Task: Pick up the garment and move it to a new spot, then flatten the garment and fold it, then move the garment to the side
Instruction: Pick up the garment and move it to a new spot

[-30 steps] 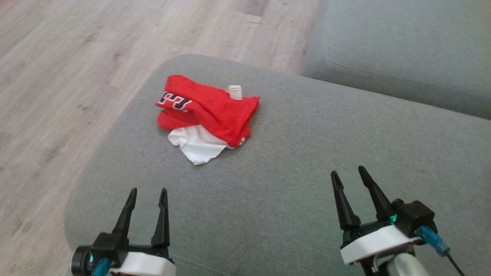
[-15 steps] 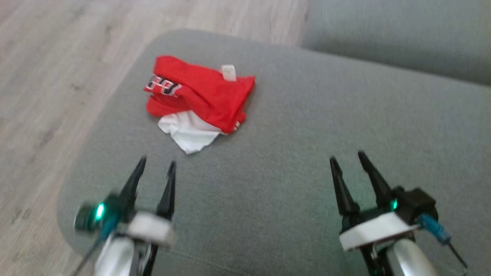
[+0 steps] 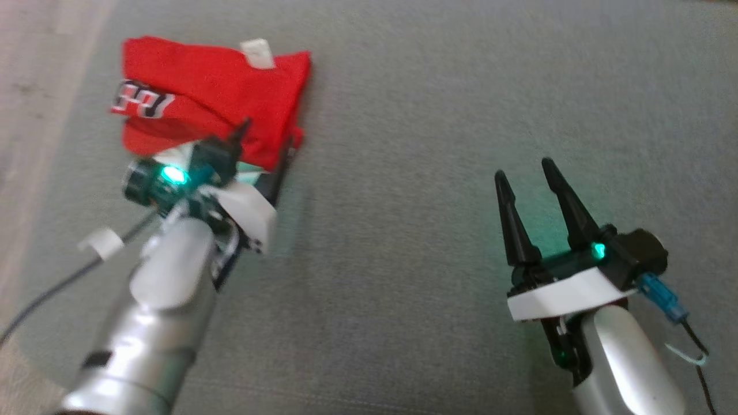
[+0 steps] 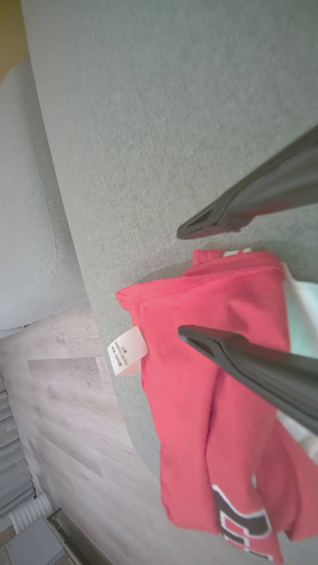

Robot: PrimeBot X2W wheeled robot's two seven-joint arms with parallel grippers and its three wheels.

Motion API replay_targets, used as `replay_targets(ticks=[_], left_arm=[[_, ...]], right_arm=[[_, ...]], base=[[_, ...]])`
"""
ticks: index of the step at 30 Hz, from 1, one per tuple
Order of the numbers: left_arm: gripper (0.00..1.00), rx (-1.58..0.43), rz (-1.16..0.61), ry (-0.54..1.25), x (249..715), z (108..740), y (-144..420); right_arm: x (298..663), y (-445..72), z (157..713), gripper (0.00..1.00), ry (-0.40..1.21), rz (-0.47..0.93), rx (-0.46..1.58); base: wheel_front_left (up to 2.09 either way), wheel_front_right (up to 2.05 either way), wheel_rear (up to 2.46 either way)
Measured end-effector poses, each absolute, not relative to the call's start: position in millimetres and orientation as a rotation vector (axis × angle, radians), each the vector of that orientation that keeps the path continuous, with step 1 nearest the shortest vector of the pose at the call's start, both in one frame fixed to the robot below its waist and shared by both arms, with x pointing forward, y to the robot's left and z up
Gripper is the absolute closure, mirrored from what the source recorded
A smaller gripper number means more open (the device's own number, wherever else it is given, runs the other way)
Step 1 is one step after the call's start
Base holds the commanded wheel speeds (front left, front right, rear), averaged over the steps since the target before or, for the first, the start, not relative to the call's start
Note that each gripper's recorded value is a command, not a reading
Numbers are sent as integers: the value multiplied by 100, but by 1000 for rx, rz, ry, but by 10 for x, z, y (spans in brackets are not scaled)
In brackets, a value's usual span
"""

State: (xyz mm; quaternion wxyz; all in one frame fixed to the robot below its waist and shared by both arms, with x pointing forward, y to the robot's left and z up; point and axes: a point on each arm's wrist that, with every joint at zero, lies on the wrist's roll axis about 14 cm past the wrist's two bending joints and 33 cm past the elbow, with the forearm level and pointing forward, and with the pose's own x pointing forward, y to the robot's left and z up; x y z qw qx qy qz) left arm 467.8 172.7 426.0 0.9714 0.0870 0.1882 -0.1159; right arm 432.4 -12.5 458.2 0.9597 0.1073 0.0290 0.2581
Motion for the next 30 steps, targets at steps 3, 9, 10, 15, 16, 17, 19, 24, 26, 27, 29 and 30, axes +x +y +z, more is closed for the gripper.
replay_targets(ticks=[3,9,10,15,16,17,19,24,26,27,29,30], left_arm=[[0,203,-238,422,4909,4096,1773],[0,201,-248,500,4985,3759,1752],[8,201,-248,506,4981,3723,1752],[100,158,-248,414,5074,3864,1687],[100,155,-249,388,5105,3931,1672],[100,147,-248,360,5136,4007,1655],[100,133,-253,290,5217,4217,1584],[100,89,-321,45,5399,4974,1212],[100,56,-355,-59,5398,5288,1027],[100,45,-377,-98,5371,5394,925],[100,26,-421,-145,5289,5514,721],[100,17,-444,-160,5244,5549,620]], right_arm=[[4404,-241,4499,0,69,489,219],[4448,-429,4353,0,98,436,208],[4448,-444,4339,0,101,432,207],[4440,-475,4361,0,96,425,200],[4437,-480,4380,0,92,424,198],[4433,-488,4403,0,86,423,196],[4422,-506,4457,0,74,419,191],[4397,-576,4589,0,44,402,185],[4381,-632,4648,0,30,388,185],[4371,-666,4676,0,24,378,188],[4351,-736,4727,0,12,360,186],[4339,-771,4750,0,7,351,184]], base=[[0,0,0],[0,0,0],[0,0,0],[0,0,0],[0,0,0],[0,0,0],[0,0,0],[0,0,0],[0,0,0],[0,0,0],[0,0,0],[0,0,0]])
